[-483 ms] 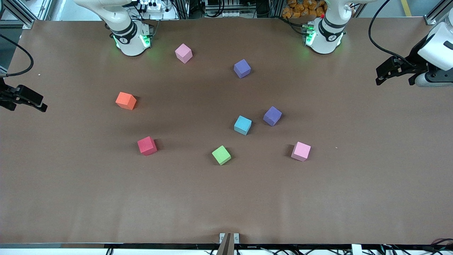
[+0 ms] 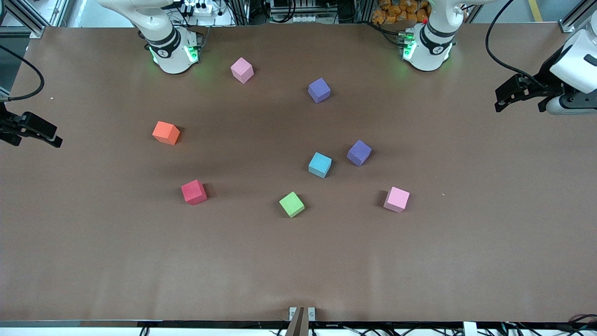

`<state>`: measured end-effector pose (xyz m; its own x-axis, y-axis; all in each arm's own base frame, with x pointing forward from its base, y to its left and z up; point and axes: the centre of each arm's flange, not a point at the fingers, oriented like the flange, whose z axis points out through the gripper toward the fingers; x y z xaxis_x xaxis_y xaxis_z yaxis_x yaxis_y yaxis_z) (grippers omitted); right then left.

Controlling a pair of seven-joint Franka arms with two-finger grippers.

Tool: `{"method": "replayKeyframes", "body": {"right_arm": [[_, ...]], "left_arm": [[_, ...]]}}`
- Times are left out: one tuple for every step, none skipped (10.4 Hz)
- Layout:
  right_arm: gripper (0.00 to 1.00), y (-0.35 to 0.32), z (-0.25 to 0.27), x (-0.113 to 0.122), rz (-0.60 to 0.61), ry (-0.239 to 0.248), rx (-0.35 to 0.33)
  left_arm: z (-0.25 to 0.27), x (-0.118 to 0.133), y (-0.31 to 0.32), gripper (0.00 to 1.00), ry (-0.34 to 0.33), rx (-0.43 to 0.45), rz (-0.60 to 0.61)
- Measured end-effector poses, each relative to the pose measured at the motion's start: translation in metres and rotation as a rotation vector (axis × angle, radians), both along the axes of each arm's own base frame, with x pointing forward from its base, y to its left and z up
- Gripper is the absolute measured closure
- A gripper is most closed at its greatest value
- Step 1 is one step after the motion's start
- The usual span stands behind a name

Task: Arrange blocks into number 1
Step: 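Reach the right gripper to the magenta cube while the left gripper reaches purple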

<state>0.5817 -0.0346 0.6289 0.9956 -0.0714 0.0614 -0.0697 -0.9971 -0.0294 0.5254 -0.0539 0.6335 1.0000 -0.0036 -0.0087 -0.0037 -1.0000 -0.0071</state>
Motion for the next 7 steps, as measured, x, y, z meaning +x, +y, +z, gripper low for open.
{"method": "replayKeyframes", "body": {"right_arm": [[0.00,0.000,0.000,0.000,0.000,0.001,0.000],[0.00,0.000,-0.002,0.000,0.001,0.005,0.000],[0.00,0.002,-0.006,0.001,0.003,0.013,0.001],[0.00,0.004,-0.012,0.002,0.007,0.022,0.002],[0.00,0.008,-0.020,0.004,0.013,0.024,0.004],[0.00,0.016,-0.030,0.009,0.026,0.013,0.003],[0.00,0.025,-0.041,0.013,0.040,0.003,0.002]], "left_arm": [[-0.010,0.003,-0.004,0.00,0.020,0.001,-0.007],[-0.023,0.008,-0.016,0.00,0.045,0.005,0.004],[-0.035,0.011,-0.033,0.00,0.064,0.010,0.034],[-0.044,0.012,-0.053,0.00,0.078,0.015,0.056],[-0.051,0.011,-0.073,0.00,0.089,0.020,0.083],[-0.059,0.008,-0.095,0.00,0.102,0.027,0.120],[-0.069,0.005,-0.119,0.00,0.118,0.035,0.159]]}}
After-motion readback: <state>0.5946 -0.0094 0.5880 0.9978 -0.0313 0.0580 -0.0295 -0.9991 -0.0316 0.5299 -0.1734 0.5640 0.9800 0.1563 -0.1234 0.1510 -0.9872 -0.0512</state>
